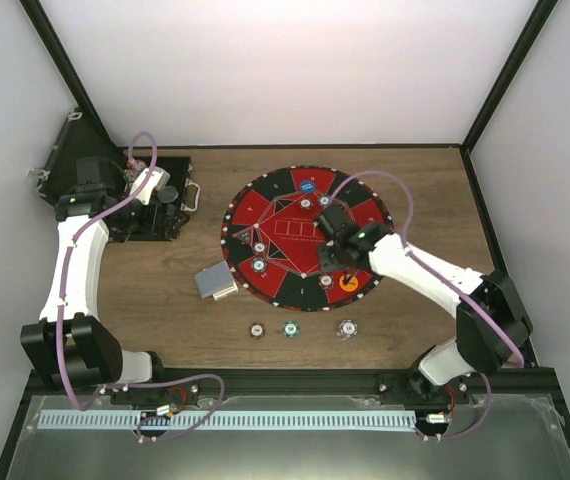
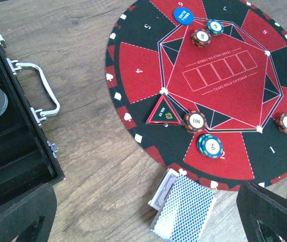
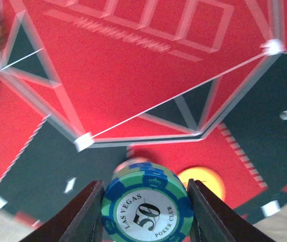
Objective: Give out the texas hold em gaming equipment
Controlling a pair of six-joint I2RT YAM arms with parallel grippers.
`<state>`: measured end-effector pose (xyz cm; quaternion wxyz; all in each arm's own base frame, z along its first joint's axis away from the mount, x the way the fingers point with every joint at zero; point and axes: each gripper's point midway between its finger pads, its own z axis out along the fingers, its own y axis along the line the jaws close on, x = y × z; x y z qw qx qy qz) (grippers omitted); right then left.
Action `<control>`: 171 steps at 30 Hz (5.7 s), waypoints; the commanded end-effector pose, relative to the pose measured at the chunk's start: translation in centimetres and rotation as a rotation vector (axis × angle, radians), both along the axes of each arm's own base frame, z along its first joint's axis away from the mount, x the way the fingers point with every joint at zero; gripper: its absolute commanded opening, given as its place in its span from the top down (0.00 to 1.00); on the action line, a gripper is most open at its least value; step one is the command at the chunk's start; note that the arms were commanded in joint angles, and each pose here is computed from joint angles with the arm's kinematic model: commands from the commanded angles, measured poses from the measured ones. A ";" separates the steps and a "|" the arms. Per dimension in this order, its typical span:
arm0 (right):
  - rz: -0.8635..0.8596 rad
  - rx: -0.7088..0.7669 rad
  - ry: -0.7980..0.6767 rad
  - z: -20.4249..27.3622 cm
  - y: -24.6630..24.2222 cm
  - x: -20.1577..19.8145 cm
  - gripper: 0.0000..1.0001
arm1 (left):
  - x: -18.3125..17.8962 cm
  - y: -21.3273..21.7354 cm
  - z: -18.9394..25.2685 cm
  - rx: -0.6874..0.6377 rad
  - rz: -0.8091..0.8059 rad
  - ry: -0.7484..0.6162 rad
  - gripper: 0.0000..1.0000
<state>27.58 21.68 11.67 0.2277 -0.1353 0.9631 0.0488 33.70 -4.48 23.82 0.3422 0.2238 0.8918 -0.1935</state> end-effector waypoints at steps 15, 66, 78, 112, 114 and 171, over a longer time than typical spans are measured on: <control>-0.147 -0.016 0.063 -7.3 -6.0 6.5 0.78 | -0.3 -0.2 0.9 -0.007 -0.020 -0.030 0.00; -0.215 -0.012 0.225 -5.6 -4.1 -12.9 0.19 | 0.0 -0.3 0.7 -0.010 -0.036 -0.035 0.00; -0.219 -0.074 0.238 -6.8 -5.3 -14.1 0.32 | 0.0 -0.2 0.6 -0.004 -0.032 -0.035 0.00; -0.149 -0.044 0.147 -0.8 -3.0 -11.7 0.72 | -0.2 -0.3 0.6 -0.002 -0.037 -0.031 0.00; -0.129 -0.037 0.125 0.2 -2.1 -11.0 0.72 | -0.2 -0.3 0.6 -0.001 -0.037 -0.031 0.00; 0.111 -0.027 -0.061 -3.7 15.1 17.9 0.41 | 0.2 -0.4 0.3 -0.025 -0.033 -0.018 0.00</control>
